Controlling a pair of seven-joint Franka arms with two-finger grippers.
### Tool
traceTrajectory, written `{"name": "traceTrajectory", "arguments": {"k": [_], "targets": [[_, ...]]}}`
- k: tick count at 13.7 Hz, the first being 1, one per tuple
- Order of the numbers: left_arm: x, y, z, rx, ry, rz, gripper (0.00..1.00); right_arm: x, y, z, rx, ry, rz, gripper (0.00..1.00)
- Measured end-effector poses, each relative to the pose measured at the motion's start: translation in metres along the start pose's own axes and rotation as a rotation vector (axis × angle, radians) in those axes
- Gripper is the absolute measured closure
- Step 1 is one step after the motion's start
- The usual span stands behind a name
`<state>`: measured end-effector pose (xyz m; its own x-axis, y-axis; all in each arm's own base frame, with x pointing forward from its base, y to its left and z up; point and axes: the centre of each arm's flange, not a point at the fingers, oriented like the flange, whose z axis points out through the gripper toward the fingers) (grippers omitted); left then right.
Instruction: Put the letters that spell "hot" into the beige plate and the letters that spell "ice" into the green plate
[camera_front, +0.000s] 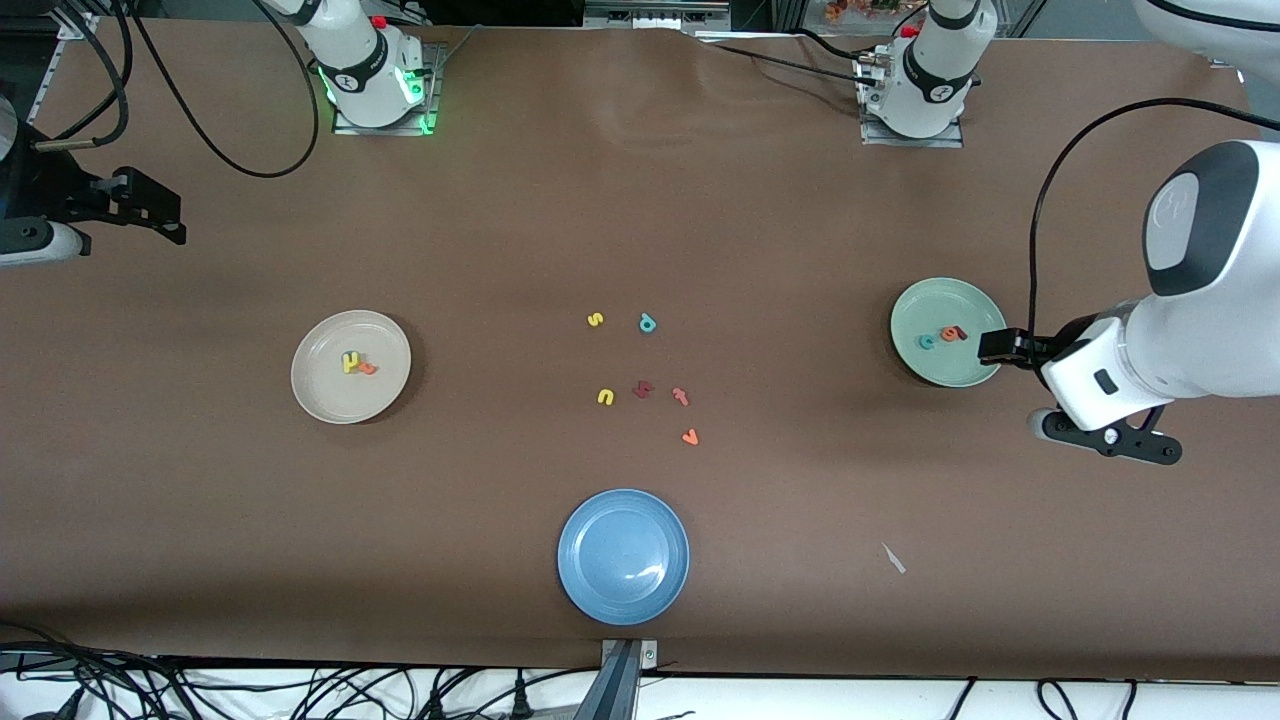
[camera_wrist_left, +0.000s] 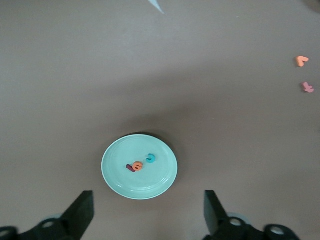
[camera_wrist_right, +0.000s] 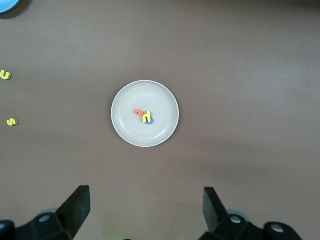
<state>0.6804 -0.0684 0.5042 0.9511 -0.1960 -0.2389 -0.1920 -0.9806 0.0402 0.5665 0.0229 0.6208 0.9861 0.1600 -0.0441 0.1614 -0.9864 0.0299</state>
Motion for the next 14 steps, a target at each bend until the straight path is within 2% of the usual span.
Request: {"name": "traceTrajectory", "arguments": {"k": [1, 2, 3, 4, 6, 8, 9, 10, 11, 13, 14], "targets": [[-0.002, -0.008, -0.002, -0.002, 0.003, -0.011, 0.06, 0.001, 0.000, 0.002, 0.000, -0.003, 0.000, 0.00], [-0.005, -0.016, -0.007, -0.004, 0.011, -0.023, 0.15, 0.001, 0.000, 0.003, 0.000, -0.005, 0.000, 0.00], [-0.010, -0.024, -0.013, -0.006, 0.022, -0.034, 0.16, 0.002, 0.000, 0.003, -0.001, -0.006, 0.000, 0.00], [-0.014, -0.029, -0.019, -0.007, 0.031, -0.042, 0.11, 0.002, 0.000, 0.003, -0.001, -0.006, 0.000, 0.00], [-0.023, -0.033, -0.032, -0.006, 0.053, -0.050, 0.09, 0.002, 0.000, 0.004, -0.001, -0.007, 0.000, 0.00], [-0.031, -0.035, -0.043, -0.004, 0.072, -0.047, 0.26, 0.002, 0.000, 0.004, -0.001, -0.007, 0.000, 0.00], [-0.032, -0.035, -0.045, -0.001, 0.093, -0.044, 0.26, 0.002, 0.000, 0.004, -0.001, -0.007, 0.000, 0.00], [-0.033, -0.035, -0.045, 0.004, 0.125, -0.044, 0.21, 0.002, 0.000, 0.004, -0.001, -0.007, 0.000, 0.00], [-0.033, -0.034, -0.044, 0.009, 0.162, -0.044, 0.21, 0.002, 0.000, 0.004, -0.001, -0.007, 0.000, 0.00], [-0.041, -0.032, -0.035, 0.021, 0.238, -0.043, 0.06, 0.002, 0.000, 0.004, -0.001, -0.007, 0.001, 0.00], [-0.049, -0.030, -0.030, 0.025, 0.255, -0.043, 0.00, 0.002, 0.000, 0.004, -0.001, -0.007, 0.001, 0.00]]}}
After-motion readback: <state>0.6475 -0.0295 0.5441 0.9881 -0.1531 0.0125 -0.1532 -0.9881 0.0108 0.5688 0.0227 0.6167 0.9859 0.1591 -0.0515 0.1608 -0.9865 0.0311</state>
